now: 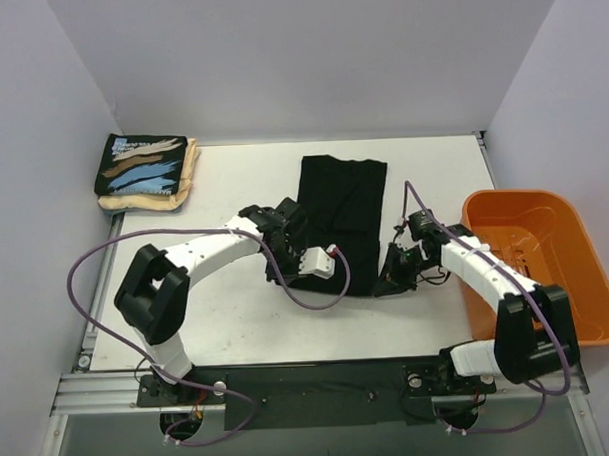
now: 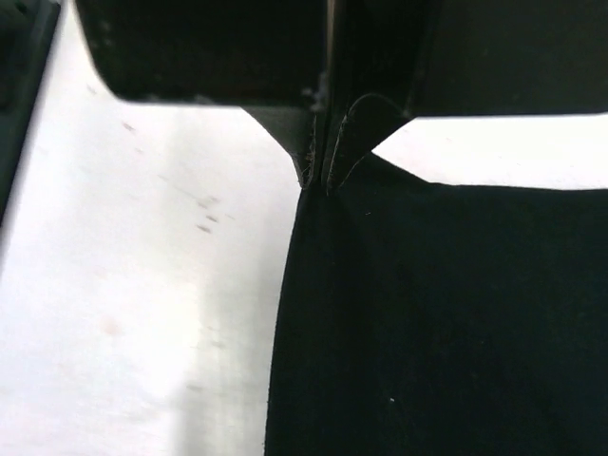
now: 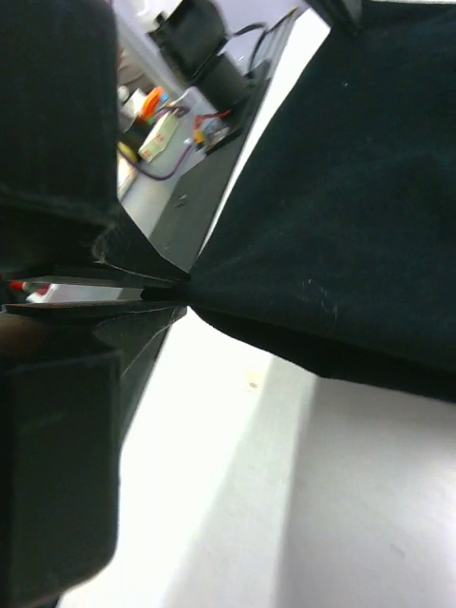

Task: Fold and stack the t-shirts
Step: Grab one side of the 2/3 rectangular tshirt with both arms, then fold the long partially folded tshirt into a neat square

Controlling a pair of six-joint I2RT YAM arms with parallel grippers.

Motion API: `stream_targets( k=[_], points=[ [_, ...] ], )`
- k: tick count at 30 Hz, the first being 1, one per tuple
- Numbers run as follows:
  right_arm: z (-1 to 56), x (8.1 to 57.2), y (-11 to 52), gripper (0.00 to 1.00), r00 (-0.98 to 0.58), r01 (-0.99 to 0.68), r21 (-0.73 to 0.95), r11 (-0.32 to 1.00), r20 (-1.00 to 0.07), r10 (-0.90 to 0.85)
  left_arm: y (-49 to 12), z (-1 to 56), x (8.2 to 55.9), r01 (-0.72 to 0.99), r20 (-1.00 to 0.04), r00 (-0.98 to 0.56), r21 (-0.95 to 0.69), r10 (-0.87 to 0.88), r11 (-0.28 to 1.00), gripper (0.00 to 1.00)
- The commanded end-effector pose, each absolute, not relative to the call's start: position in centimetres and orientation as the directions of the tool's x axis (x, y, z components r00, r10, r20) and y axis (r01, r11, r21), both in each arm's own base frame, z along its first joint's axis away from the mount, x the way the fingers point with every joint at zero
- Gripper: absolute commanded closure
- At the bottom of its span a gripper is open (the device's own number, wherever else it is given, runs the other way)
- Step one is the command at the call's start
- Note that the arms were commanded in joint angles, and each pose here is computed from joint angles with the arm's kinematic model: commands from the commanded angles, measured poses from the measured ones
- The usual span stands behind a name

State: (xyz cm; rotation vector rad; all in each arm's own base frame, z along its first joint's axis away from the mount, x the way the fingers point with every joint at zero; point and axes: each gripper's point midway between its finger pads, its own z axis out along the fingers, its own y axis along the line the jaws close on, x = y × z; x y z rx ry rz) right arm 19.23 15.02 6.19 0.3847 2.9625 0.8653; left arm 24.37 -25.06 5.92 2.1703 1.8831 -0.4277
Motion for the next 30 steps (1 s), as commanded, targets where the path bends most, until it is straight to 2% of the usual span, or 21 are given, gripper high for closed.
stream_targets(
  k=[1, 2, 3, 4, 5, 7, 9, 13, 16, 19, 20, 24, 25, 30],
  points=[
    [7.5, 12.5, 14.5, 1.0, -0.976, 0.213, 0.451, 0.867, 0.145, 0.165, -20.8, 10.8, 16.8, 0.959, -0.294, 0.116, -0.215, 0.949, -0.184, 1.0],
    [8.4, 11.3, 14.9, 1.0, -0.978, 0.199, 0.465, 0.863, 0.15, 0.144, -20.8, 12.1, 15.2, 0.945, -0.33, 0.144, -0.235, 0.933, -0.229, 1.0],
    [9.1, 10.5, 15.1, 1.0, -0.98, 0.187, 0.471, 0.862, 0.154, 0.129, -19.3, 13.2, 13.0, 0.906, -0.317, 0.192, -0.305, 0.929, -0.292, 1.0],
    [10.1, 9.0, 15.3, 1.0, -0.982, 0.168, 0.478, 0.862, 0.16, 0.102, -19.2, 14.7, 11.3, 0.883, -0.364, 0.221, -0.318, 0.905, -0.344, 1.0],
    [11.0, 7.5, 15.5, 1.0, -0.981, 0.14, 0.467, 0.873, 0.183, 0.06, -18.1, 15.7, 9.7, 0.865, -0.353, 0.215, -0.364, 0.911, -0.345, 1.0],
    [12.7, 5.6, 15.7, 1.0, -0.983, 0.102, 0.466, 0.879, 0.185, 0.016, -17.4, 16.6, 8.6, 0.887, -0.332, 0.211, -0.331, 0.919, -0.323, 1.0],
    [14.4, 4.3, 16.3, 1.0, -0.982, 0.093, 0.487, 0.869, 0.188, 0.0, -16.3, 16.6, 7.7, 0.89, -0.296, 0.273, -0.284, 0.916, -0.357, 1.0],
    [17.4, 5.3, 17.5, 1.0, -0.993, 0.065, 0.565, 0.823, 0.121, -0.005, -17.0, 18.2, 8.2, 0.912, -0.339, 0.247, -0.235, 0.908, -0.336, 1.0],
    [17.5, 8.1, 17.5, 1.0, -0.993, 0.075, 0.555, 0.829, 0.115, 0.012, -19.3, 20.3, 14.2, 0.976, -0.403, 0.124, -0.114, 0.907, -0.184, 1.0],
    [16.8, 13.0, 16.0, 1.0, -0.994, 0.107, 0.52, 0.848, 0.076, 0.079, -20.3, 21.3, 21.2, 1.0, -0.435, -0.026, -0.024, 0.9, 0.017, 1.0],
    [17.5, 14.7, 15.5, 1.0, -0.994, 0.11, 0.528, 0.842, 0.038, 0.106, -21.2, 22.1, 23.1, 0.999, -0.47, -0.028, 0.019, 0.882, 0.042, 1.0],
    [16.7, 20.6, 13.7, 1.0, -0.988, 0.128, 0.519, 0.845, -0.002, 0.151, -23.7, 21.1, 28.0, 0.995, -0.496, -0.046, 0.051, 0.867, 0.082, 1.0],
    [15.7, 21.5, 13.3, 1.0, -0.986, 0.16, 0.508, 0.847, 0.033, 0.166, -24.7, 20.6, 29.6, 0.994, -0.509, -0.053, 0.056, 0.859, 0.094, 1.0],
    [13.9, 26.7, 10.2, 1.0, -0.958, 0.253, 0.489, 0.835, 0.009, 0.285, -28.3, 20.3, 35.1, 0.977, -0.563, -0.105, 0.097, 0.82, 0.191, 1.0]
  ],
)
